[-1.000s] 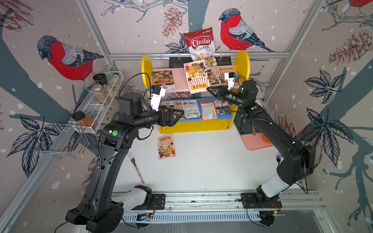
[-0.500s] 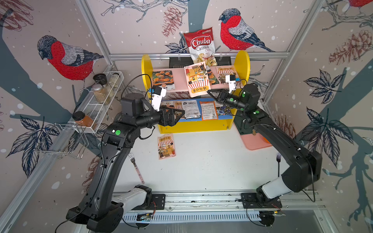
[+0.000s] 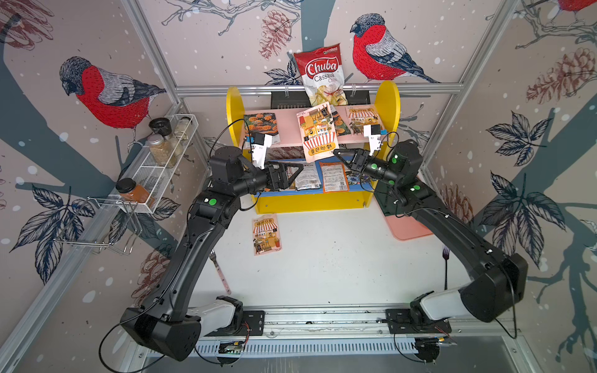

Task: Take the seed bag off the shelf
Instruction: Pick up the seed packet from the shelf, then place the seed packet at the center of the board.

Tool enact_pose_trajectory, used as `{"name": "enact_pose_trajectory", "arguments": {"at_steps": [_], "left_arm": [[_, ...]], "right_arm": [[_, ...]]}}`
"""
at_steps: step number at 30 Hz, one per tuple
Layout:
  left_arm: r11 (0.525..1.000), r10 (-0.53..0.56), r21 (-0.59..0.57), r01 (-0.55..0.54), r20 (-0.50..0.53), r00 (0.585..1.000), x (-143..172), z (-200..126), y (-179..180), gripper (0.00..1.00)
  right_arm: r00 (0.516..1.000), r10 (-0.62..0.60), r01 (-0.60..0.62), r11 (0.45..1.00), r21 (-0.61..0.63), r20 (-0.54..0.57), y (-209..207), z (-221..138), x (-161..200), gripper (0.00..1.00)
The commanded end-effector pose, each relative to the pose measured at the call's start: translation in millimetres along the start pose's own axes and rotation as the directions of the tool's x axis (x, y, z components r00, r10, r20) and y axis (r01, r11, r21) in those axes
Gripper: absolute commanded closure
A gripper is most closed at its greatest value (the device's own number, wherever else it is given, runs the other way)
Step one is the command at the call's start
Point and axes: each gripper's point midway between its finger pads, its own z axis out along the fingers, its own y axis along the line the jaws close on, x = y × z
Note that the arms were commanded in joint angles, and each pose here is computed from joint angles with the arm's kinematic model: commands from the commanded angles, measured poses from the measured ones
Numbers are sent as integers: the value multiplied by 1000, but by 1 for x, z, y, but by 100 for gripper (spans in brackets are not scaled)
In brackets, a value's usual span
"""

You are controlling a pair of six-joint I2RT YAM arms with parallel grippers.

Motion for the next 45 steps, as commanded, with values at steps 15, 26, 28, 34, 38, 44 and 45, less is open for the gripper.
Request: {"name": "enact_pose_trajectory", "arguments": {"at_steps": [15,26,28,34,38,44,45], "left_arm": [[993,-63,106,58,44,997,-21,48,14,41],[984,-77,162,73,15,997,-21,64,9,65],[983,-81,164,78,9,997,-19,65,9,69],[983,-80,167,77,8,997,-20,67,10,85],[983,-78,167,76,6,997,-20,66,9,99],[982,-73,173,73,-4,997,-16,61,3,100],[983,-71,172,70,-2,998,-16,59,1,100]], "right_arm": [[999,-44,45,998,-52,19,18,-4,1,100],[999,-45,46,997,-55,20,19,-5,2,100],[999,-45,46,997,-56,20,20,-6,2,100],[999,-45,47,997,-55,22,20,-6,2,100],[999,-44,45,998,-54,20,19,-7,3,100],[999,-43,44,998,-43,18,14,-9,8,100],[999,-45,45,998,-39,19,14,-10,10,100]]}}
